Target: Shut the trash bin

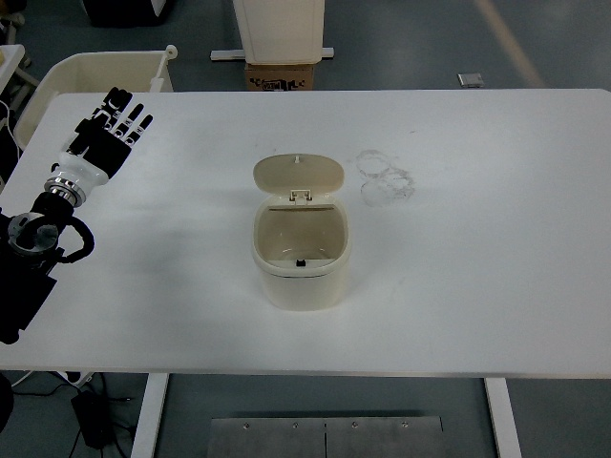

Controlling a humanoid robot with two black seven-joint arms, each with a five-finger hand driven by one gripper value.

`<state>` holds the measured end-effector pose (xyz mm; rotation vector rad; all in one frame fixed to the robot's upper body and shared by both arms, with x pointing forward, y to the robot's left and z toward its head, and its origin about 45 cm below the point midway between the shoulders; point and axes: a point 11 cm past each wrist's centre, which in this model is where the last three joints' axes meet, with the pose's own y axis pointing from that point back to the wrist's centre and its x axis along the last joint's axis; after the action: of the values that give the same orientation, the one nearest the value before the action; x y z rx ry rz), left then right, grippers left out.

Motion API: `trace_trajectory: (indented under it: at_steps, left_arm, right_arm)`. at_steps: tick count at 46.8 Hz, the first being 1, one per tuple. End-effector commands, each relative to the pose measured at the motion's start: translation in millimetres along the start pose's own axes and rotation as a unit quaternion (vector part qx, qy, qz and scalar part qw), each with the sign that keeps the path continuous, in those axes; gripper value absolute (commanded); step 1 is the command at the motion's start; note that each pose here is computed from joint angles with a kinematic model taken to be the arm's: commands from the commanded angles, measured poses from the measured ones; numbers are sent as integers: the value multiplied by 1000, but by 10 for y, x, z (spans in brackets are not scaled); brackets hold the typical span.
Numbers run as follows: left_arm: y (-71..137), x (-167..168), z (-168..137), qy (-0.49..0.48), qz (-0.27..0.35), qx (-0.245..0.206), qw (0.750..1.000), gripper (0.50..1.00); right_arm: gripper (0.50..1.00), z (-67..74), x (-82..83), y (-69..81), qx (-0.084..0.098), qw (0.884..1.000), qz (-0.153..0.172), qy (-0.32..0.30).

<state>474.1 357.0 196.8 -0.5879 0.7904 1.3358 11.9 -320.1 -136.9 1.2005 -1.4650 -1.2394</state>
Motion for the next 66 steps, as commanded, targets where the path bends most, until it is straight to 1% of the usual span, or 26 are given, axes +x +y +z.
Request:
trace_trajectory:
  at_steps: [1, 13, 19, 25, 38, 42, 49, 53, 66]
  left_arm:
    - [3, 3, -5, 0, 0, 1, 1000, 1000]
    - [-22, -32, 12, -3, -1, 0, 1000, 1000]
    - [-54, -96, 95, -7, -7, -2, 1000, 1000]
    - [-36, -177, 291, -23, -16, -5, 1000, 1000]
    - [5, -530, 729, -67, -41, -11, 997, 1000]
    - [-27, -702, 854, -96, -53, -8, 994, 1000]
    - [-73, -1045, 972, -144, -84, 6, 986, 1000]
    - [-60, -1209, 1031, -170, -101, 15, 980, 1000]
    - [-1, -1650, 1033, -272, -140, 69, 950, 1000]
  right_arm:
    - [993, 0, 0, 0, 0, 1000, 0, 0]
    - [993, 0, 0, 0, 0, 1000, 0, 0]
    - [993, 0, -1, 0, 0, 1000, 0, 1]
    - [993, 0, 0, 0, 0, 1000, 0, 0]
    - [993, 0, -2, 0, 0, 1000, -1, 1]
    - [993, 0, -2, 0, 0, 1000, -1, 0]
    - [993, 0, 0, 0, 0, 1000, 0, 0]
    - [993, 0, 0, 0, 0, 1000, 0, 0]
    - [993, 0, 0, 0, 0, 1000, 0, 0]
